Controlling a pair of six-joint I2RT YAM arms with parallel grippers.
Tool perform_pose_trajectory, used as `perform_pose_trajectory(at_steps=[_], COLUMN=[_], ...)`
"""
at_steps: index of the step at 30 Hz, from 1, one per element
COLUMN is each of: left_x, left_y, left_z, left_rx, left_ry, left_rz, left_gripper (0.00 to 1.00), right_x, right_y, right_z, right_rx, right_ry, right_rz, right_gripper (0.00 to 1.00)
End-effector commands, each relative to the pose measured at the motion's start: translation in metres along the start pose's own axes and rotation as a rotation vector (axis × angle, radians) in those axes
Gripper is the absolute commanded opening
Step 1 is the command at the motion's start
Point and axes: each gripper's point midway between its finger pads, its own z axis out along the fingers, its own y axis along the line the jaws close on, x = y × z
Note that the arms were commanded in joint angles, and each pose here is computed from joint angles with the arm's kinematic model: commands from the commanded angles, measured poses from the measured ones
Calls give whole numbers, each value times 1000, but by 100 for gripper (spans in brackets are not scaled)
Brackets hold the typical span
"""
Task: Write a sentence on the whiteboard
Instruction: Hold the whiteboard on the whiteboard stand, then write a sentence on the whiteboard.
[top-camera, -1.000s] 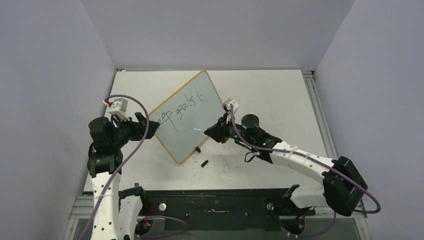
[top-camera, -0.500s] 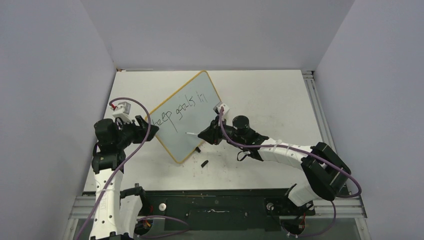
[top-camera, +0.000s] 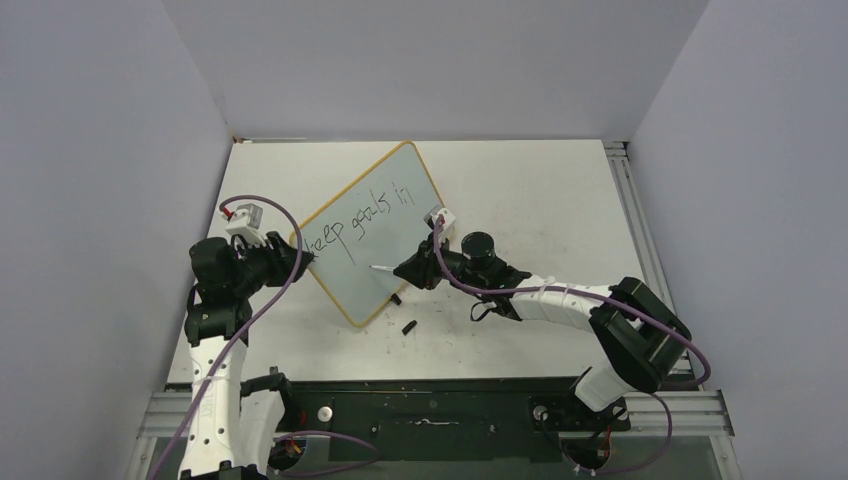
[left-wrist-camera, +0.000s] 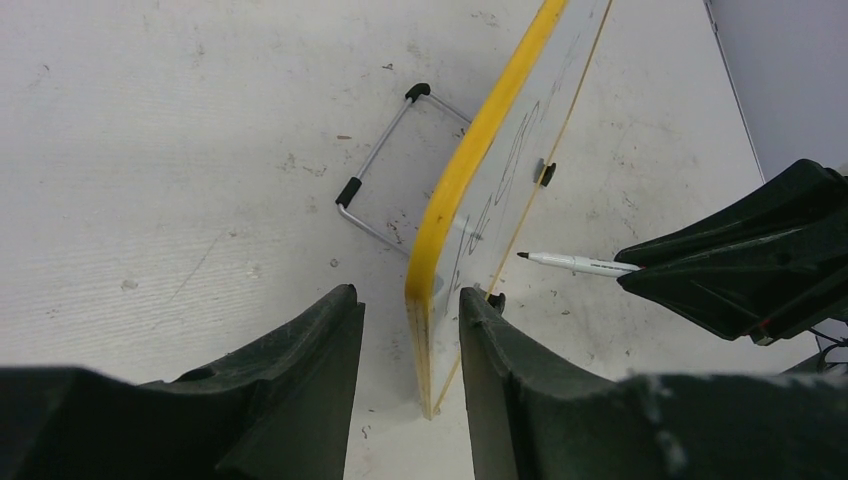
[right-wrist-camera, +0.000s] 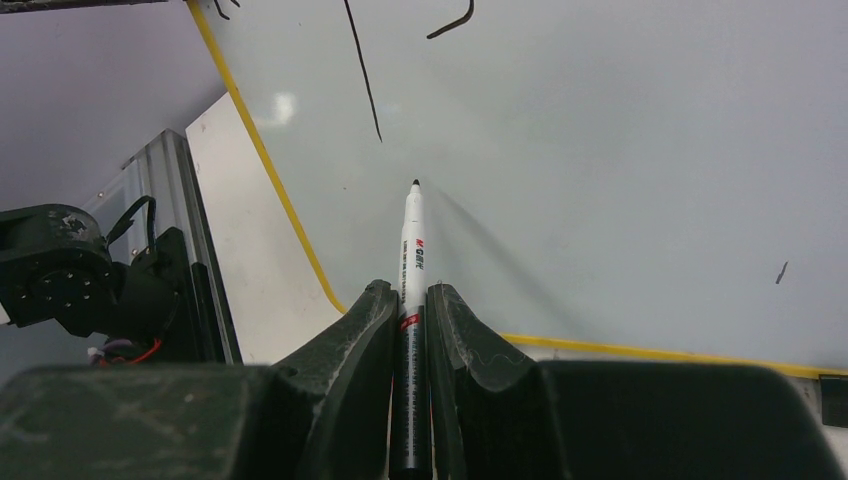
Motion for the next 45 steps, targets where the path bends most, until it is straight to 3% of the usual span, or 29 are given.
perform_pose_trajectory(at_steps=[1,19,45], left_x=[-15,-15,-15], left_y=[-1,-6,-10], left_z=[1,0,0], left_rx=[10,35,57], left_ry=[-56,-58,-61], left_rz=[45,57,63], left_gripper=[37,24,17], right_x=[-28,-26,-6], right_y=[14,4,6], right_z=[6,13,22], right_rx=[-53,-23,-33], right_ry=[-94,-96,-36], right_rz=[-45,-38,-36], right_gripper=[5,5,5])
